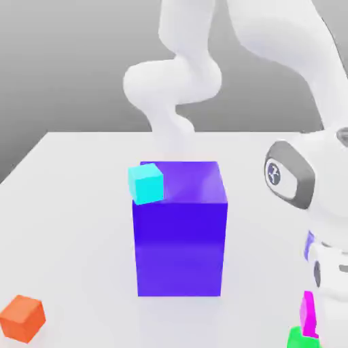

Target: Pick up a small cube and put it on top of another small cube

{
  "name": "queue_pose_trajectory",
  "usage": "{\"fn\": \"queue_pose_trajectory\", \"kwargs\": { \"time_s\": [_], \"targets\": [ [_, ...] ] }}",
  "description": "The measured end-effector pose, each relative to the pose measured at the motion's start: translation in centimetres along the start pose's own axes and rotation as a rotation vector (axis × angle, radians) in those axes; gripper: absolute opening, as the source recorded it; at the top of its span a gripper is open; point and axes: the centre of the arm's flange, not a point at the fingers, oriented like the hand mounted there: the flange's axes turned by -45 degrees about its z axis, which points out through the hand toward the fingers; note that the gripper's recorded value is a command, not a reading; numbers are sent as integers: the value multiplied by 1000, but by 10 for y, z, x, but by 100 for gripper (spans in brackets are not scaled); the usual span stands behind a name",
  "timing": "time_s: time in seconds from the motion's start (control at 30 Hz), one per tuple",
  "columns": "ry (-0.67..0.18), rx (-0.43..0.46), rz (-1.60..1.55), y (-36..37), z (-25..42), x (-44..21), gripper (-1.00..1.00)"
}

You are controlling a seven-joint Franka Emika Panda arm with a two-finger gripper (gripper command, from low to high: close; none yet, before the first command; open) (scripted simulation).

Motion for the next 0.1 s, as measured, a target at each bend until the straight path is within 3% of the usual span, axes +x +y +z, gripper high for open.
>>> {"fn": "queue_pose_trajectory", "kwargs": {
  "time_s": [0.1],
  "targets": [
    [0, 0, 0, 0, 0, 0, 100]
  ]
}}
